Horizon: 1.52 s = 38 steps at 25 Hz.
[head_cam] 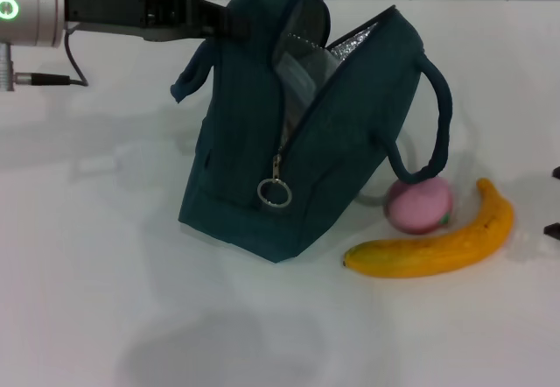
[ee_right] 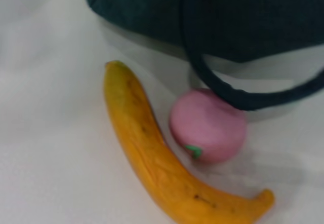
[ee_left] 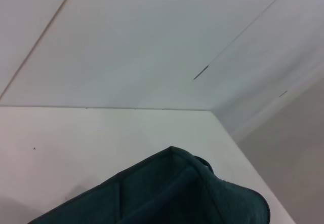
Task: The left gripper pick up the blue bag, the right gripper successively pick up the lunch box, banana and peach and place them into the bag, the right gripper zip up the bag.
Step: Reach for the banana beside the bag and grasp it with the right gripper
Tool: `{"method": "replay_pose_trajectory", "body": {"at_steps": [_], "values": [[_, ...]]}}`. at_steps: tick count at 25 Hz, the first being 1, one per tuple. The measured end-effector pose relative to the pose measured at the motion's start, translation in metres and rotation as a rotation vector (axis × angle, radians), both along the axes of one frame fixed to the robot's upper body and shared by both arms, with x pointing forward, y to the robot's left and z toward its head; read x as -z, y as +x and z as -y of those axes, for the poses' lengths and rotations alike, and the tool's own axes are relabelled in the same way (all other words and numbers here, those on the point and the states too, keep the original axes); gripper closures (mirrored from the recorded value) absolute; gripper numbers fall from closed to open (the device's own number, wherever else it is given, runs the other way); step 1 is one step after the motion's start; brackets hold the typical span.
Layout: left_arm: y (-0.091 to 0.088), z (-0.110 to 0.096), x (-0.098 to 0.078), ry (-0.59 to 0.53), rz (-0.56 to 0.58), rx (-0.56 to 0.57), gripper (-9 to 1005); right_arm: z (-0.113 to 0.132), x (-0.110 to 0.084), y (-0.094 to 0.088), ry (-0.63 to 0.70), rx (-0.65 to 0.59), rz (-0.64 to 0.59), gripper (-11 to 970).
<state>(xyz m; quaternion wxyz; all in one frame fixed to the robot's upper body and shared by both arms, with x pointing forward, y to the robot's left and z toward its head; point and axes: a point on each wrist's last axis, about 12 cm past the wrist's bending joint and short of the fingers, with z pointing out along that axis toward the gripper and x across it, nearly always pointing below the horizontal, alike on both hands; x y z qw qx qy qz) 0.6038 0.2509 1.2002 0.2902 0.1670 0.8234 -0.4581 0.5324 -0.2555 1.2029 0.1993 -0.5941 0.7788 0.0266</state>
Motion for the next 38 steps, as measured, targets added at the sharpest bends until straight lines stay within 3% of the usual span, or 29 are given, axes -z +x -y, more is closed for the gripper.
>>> {"method": "replay_pose_trajectory", "body": {"at_steps": [17,22,25,38], "values": [[-0.003,0.005,0.000,-0.072,-0.016,-0.001,940,-0.026,0.032,0.020,-0.062,-0.218,0.016,192],[-0.003,0.004,0.000,-0.080,-0.014,-0.003,940,-0.033,0.035,0.020,-0.080,-0.278,0.025,91],[-0.003,0.003,-0.001,-0.078,-0.013,-0.004,939,-0.038,0.039,0.021,-0.089,-0.311,0.017,91],[-0.003,0.004,-0.001,-0.080,-0.014,0.001,939,-0.045,0.053,0.022,-0.100,-0.335,-0.021,90]]}}
